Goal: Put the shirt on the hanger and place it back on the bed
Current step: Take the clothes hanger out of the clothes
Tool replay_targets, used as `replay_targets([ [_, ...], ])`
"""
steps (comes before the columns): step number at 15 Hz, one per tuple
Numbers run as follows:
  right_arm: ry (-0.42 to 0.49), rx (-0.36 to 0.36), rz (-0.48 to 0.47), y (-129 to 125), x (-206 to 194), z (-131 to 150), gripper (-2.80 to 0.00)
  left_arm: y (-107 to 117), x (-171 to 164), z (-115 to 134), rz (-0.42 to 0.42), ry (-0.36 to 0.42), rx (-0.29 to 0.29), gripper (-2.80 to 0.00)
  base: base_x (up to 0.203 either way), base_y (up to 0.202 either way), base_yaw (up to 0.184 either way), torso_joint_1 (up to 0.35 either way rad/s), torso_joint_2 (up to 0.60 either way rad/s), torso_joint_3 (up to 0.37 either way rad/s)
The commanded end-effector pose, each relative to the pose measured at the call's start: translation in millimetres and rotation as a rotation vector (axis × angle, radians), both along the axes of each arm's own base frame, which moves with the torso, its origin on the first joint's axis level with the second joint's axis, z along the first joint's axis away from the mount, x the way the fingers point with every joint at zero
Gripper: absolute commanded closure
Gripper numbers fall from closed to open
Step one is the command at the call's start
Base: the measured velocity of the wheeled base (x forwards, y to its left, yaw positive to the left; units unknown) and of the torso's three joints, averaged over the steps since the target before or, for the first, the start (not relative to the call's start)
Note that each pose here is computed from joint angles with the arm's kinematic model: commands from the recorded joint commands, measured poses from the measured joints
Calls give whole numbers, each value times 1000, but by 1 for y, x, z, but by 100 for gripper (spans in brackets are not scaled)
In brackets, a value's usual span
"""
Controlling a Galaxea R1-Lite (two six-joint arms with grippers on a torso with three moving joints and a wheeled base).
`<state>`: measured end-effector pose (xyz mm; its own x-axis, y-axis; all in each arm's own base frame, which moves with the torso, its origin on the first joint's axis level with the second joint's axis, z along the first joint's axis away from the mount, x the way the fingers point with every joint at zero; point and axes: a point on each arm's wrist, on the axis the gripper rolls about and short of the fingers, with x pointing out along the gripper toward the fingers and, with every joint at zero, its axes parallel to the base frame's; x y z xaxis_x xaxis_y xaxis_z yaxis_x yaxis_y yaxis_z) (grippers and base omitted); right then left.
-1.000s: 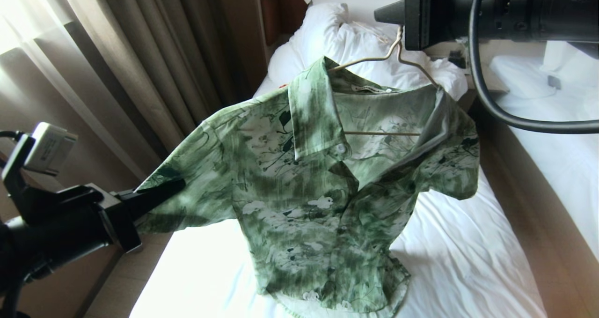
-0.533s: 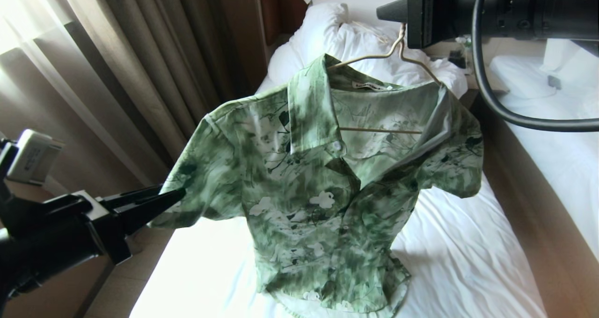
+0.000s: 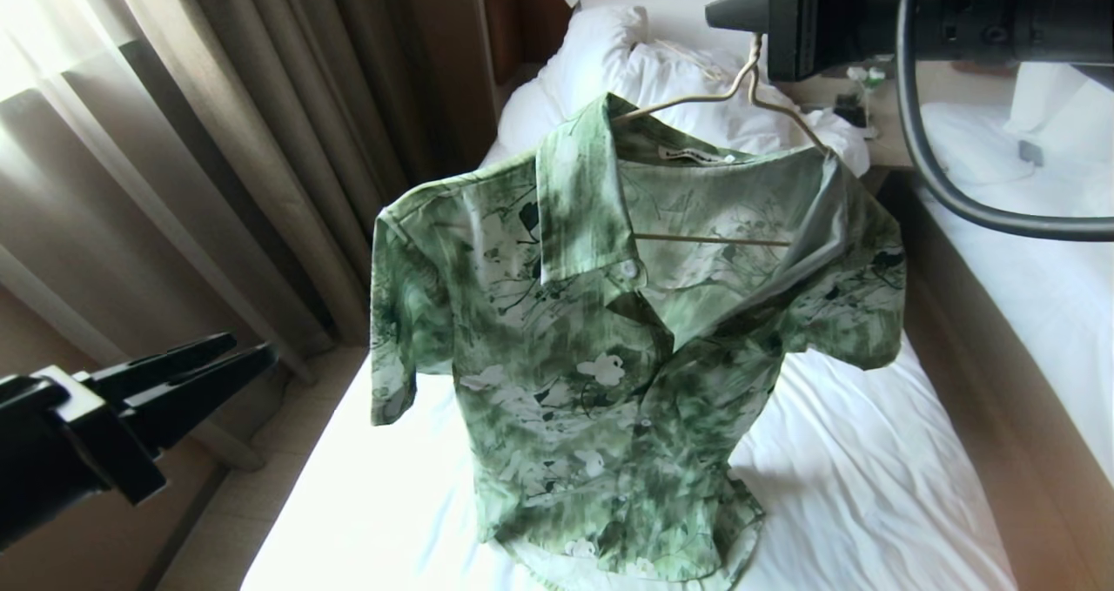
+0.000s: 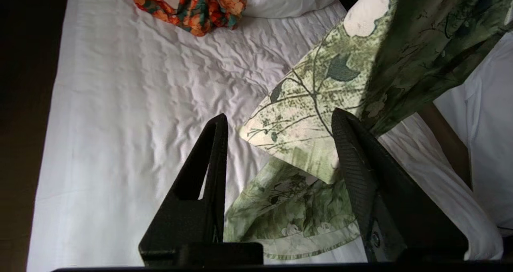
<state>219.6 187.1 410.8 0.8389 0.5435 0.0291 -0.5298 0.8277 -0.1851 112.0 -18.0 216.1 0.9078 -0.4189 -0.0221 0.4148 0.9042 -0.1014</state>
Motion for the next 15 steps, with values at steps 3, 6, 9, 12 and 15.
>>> replay_targets([
  [3, -3, 1, -7, -3, -3, 2, 0, 10, -38, 2, 91, -29, -23, 0, 0, 0, 0, 0, 0, 0],
  [6, -8, 8, -24, -7, -4, 5, 0, 12, -63, -4, 139, -15, -59, 0, 0, 0, 0, 0, 0, 0],
  [9, -25, 26, -48, -12, -10, 10, 0, 13, -92, -10, 219, -53, -67, 0, 0, 0, 0, 0, 0, 0],
  [12, -26, 34, -47, -14, -11, 12, 0, 14, -110, -23, 268, -36, -68, 0, 0, 0, 0, 0, 0, 0],
  [15, -32, 39, -50, -15, -12, 13, 0, 14, -127, -39, 293, -40, -69, 0, 0, 0, 0, 0, 0, 0],
])
